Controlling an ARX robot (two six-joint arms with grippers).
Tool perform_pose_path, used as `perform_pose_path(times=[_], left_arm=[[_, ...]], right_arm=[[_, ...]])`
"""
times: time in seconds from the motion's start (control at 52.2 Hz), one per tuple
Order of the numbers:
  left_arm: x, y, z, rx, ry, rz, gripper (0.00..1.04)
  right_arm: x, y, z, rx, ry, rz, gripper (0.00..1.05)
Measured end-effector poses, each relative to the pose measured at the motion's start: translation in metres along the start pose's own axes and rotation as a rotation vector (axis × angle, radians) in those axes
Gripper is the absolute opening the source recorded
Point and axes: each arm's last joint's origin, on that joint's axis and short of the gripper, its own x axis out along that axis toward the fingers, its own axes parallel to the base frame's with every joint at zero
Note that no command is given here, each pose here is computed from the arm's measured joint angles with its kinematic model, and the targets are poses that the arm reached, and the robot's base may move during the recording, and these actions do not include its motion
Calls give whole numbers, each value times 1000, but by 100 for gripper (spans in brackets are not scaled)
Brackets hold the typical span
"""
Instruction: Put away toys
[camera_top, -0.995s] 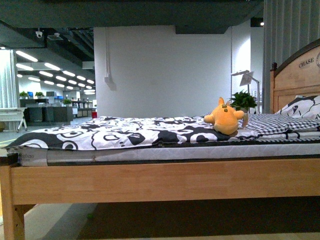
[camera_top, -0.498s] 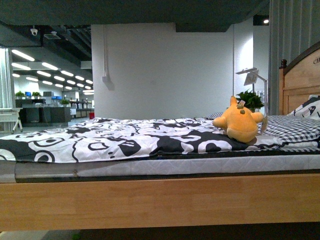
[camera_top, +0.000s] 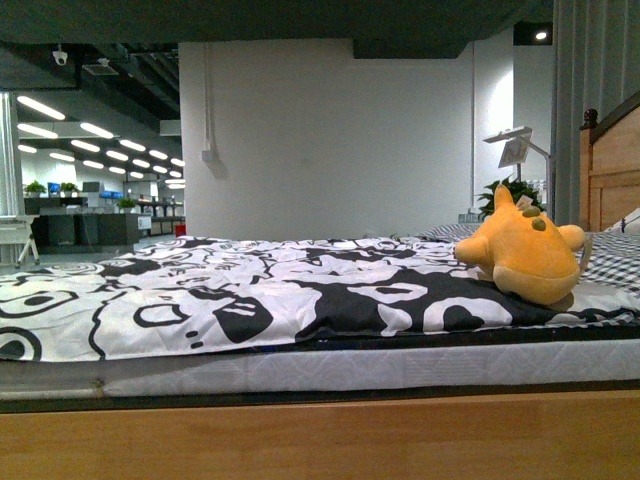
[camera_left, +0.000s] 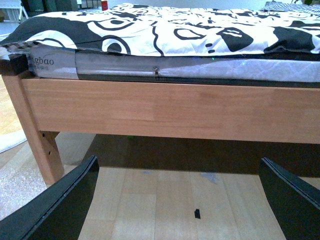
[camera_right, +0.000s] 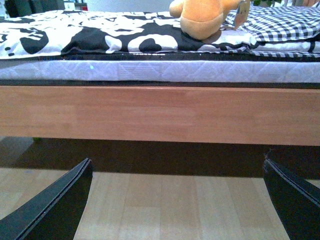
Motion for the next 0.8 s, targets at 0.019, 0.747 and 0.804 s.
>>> perform_pose_path(times=[0.019,0.747,0.804], left_arm=[[0,0,0,0,0,1,99],[0,0,0,0,1,0,99],[0,0,0,0,1,0,99]], right_arm=[[0,0,0,0,0,0,104],[0,0,0,0,0,0,104],[0,0,0,0,0,-1,104]])
